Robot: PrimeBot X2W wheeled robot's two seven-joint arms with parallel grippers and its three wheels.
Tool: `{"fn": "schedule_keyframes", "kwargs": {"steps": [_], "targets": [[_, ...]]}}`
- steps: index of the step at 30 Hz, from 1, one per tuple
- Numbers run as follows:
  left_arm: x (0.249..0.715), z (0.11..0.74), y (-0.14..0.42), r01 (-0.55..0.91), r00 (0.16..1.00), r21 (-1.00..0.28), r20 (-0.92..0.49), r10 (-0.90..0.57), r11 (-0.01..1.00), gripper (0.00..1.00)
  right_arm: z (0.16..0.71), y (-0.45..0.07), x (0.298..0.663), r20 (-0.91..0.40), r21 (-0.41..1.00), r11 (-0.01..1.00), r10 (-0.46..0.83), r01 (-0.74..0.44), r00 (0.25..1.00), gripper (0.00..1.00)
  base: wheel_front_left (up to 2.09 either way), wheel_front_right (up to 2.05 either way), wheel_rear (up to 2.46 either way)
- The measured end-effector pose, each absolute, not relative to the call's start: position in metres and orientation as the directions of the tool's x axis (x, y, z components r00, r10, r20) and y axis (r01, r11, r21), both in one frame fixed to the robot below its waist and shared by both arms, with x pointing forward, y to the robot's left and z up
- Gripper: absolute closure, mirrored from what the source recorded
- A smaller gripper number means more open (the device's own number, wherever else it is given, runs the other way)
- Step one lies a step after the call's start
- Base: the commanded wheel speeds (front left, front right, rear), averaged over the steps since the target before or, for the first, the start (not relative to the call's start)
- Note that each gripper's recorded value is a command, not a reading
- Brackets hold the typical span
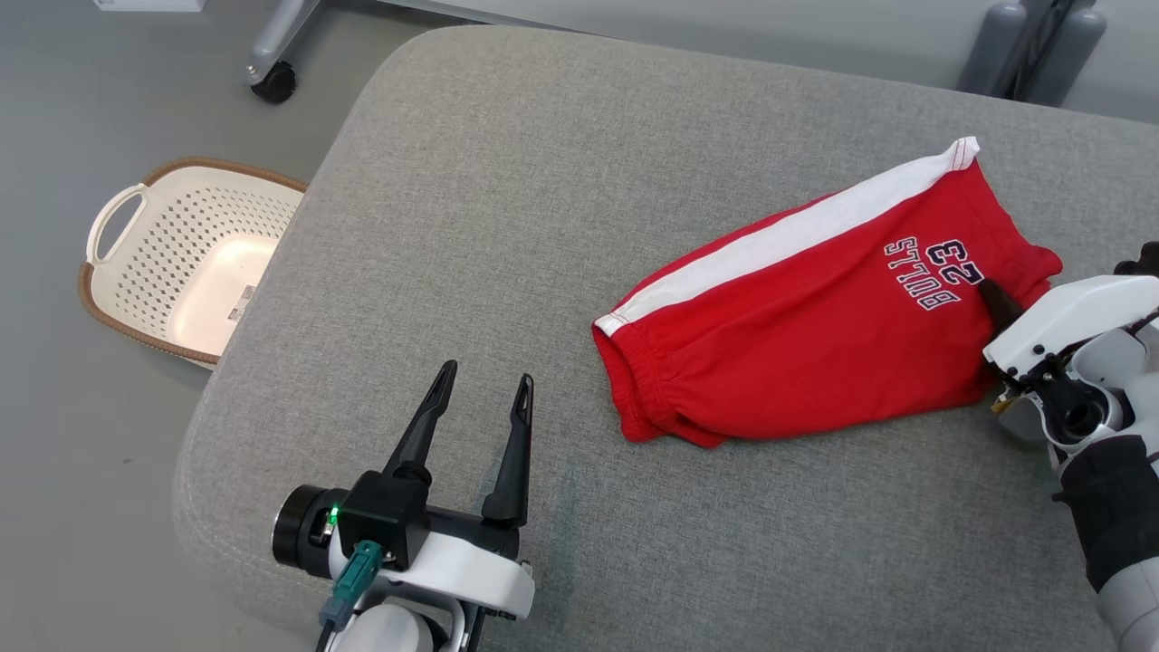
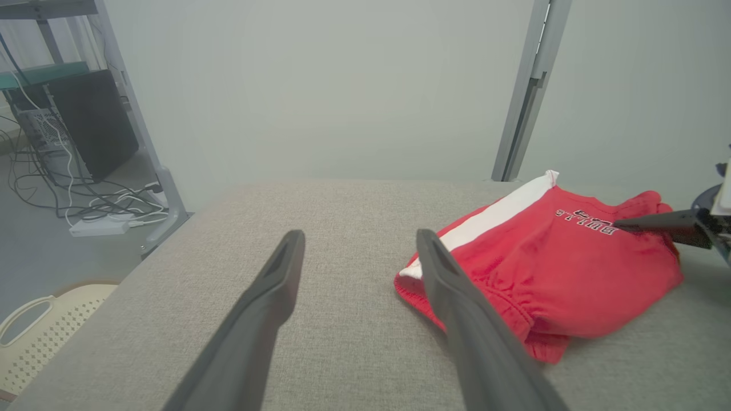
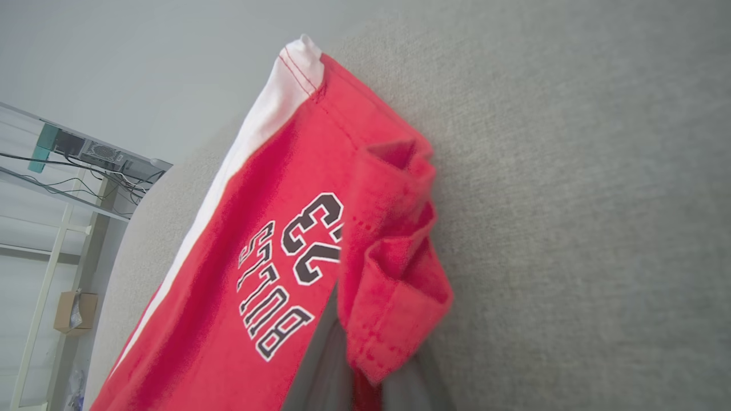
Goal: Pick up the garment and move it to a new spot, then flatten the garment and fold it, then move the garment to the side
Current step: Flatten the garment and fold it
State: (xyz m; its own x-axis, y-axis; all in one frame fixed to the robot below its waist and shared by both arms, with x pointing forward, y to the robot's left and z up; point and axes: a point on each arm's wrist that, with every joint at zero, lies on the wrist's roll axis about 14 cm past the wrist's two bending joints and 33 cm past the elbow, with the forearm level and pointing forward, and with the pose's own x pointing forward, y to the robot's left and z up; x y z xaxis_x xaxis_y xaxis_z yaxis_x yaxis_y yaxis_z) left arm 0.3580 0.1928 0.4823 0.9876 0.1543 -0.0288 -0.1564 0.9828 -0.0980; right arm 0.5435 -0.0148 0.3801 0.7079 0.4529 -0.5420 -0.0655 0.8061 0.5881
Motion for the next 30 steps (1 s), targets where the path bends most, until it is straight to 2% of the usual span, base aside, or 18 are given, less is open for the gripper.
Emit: {"fn": "schedule_keyframes", "kwargs": {"steps": [11,18,30], "targets": [[0.361,0.489,0.18,-0.112,0.994,-0.117,-0.004,0.113,0.987,0.0,0.387,-0.044,0.529,-0.505,0.606,0.795,0.374,0.011,0.778,1.0,0.0,0.0,0.0],[0.357,0.489,0.172,-0.092,0.996,-0.128,-0.002,0.092,0.988,0.0,0.378,-0.088,0.509,-0.489,0.622,0.769,0.23,0.15,0.842,1.0,0.0,0.0,0.0],[0.356,0.491,0.164,-0.056,0.998,-0.13,0.012,0.058,0.99,0.0,0.36,-0.137,0.474,-0.503,0.619,0.719,0.055,0.316,0.862,1.0,0.0,0.0,0.0]]}}
